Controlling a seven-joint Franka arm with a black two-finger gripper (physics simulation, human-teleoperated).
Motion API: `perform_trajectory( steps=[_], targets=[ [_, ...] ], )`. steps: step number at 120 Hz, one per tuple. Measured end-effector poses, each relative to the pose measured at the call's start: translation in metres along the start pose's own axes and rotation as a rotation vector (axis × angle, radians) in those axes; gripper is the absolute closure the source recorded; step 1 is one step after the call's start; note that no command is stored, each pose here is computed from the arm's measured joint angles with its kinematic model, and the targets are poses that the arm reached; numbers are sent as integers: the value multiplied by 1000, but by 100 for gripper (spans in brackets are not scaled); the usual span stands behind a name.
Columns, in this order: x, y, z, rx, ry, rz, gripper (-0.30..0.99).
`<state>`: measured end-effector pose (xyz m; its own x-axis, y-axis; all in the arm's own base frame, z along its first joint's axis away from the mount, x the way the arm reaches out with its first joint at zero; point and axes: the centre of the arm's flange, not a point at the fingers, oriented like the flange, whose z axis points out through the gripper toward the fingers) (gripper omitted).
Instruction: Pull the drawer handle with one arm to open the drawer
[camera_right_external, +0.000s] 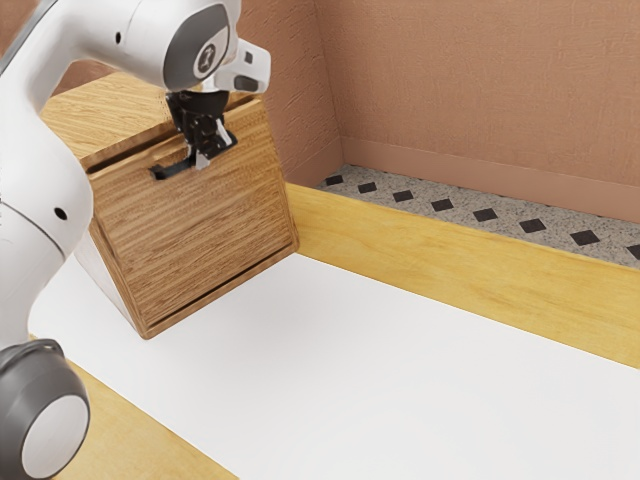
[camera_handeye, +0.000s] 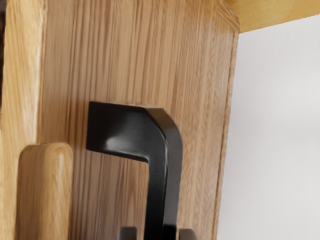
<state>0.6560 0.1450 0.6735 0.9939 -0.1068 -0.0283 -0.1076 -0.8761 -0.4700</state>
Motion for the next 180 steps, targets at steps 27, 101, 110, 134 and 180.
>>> perform_trajectory(
  steps=[27,101,110,134,180],
  targets=[
    [4,29,-19,-19,13,50,77],
    [-22,64,-33,-161,-45,27,79],
    [-21,71,-36,-174,-41,20,79],
    [-18,94,-50,-202,-21,20,80],
    [-16,136,-71,-246,0,41,81]
  ],
)
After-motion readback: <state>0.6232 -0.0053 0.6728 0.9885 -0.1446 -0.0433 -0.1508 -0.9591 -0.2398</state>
